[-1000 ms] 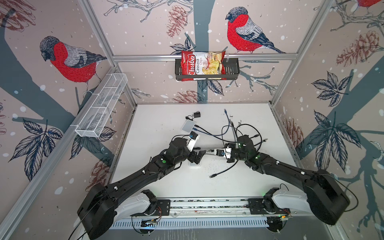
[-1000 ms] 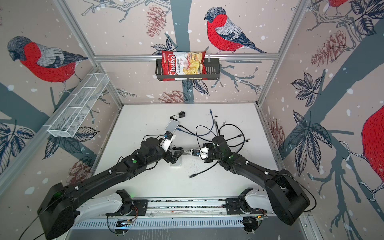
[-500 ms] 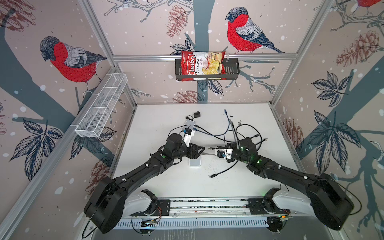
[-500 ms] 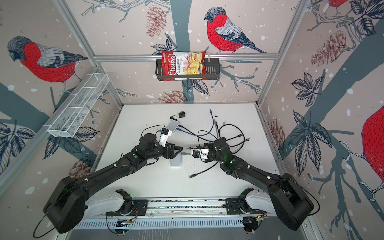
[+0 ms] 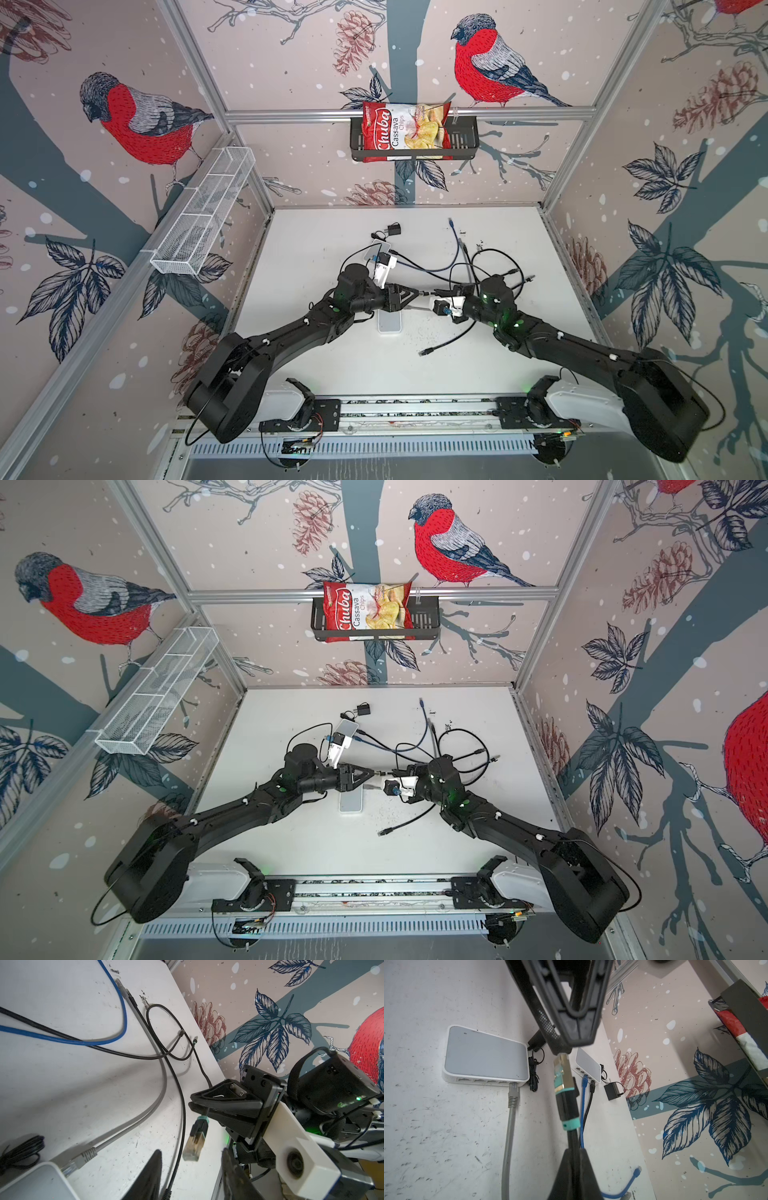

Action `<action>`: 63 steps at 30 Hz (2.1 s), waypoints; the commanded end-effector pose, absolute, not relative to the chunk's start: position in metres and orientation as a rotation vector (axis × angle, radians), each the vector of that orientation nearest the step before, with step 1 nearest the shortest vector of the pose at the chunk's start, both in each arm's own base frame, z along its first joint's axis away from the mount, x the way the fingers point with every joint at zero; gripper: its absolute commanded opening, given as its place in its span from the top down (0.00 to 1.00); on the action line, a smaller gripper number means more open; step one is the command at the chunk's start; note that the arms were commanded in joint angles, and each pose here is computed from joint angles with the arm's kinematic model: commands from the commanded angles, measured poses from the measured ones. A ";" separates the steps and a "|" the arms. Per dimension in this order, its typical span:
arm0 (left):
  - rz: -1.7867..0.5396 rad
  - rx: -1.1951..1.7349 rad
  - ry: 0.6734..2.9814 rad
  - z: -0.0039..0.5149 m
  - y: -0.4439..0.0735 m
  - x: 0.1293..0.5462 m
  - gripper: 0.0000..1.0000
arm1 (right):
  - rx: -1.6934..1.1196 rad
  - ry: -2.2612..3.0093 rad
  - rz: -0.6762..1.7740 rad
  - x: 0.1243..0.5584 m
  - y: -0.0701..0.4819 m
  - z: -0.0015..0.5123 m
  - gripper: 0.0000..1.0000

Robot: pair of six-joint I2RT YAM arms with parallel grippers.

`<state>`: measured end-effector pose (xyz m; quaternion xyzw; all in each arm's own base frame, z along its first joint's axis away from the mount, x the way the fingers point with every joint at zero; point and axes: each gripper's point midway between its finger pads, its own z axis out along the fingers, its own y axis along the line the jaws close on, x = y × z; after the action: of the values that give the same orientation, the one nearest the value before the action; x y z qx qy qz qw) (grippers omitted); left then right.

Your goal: Insert the plug into the switch port

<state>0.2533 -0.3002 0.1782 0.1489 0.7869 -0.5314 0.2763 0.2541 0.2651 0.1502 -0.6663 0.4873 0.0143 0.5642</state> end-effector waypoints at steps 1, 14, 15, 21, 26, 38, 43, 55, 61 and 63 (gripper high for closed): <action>-1.496 0.429 2.024 0.196 -0.308 0.252 0.55 | -1.537 1.121 0.015 0.257 0.266 0.160 0.99; -1.528 0.461 2.034 0.191 -0.322 0.252 0.75 | -1.524 1.114 0.014 0.256 0.265 0.165 0.99; -1.528 0.461 2.032 0.192 -0.322 0.252 0.77 | -1.525 1.113 0.015 0.255 0.265 0.164 0.99; -1.518 0.481 2.033 0.191 -0.322 0.251 0.93 | -1.525 1.115 0.013 0.256 0.265 0.164 0.99; -1.503 0.501 2.044 0.186 -0.322 0.250 1.00 | -1.519 1.123 0.007 0.258 0.265 0.165 0.94; -1.057 0.844 2.017 0.156 -0.314 0.246 1.00 | -1.660 1.271 0.251 0.245 0.268 0.156 0.64; -0.872 1.012 1.879 0.148 -0.313 0.241 1.00 | -1.697 1.275 0.400 0.234 0.264 0.163 0.62; -0.726 1.153 1.530 0.159 -0.310 0.226 1.00 | -1.735 1.292 0.636 0.215 0.272 0.156 0.60; -0.706 1.208 1.447 0.162 -0.311 0.219 1.00 | -1.769 1.278 0.703 0.207 0.284 0.146 0.60; -0.702 1.223 1.427 0.162 -0.312 0.217 1.00 | -1.777 1.268 0.714 0.206 0.287 0.145 0.60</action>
<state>0.2182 -0.3067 0.1440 0.4977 0.6429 -0.2965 0.5010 0.2121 0.2814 0.1410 -0.7040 0.5165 0.2612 0.4115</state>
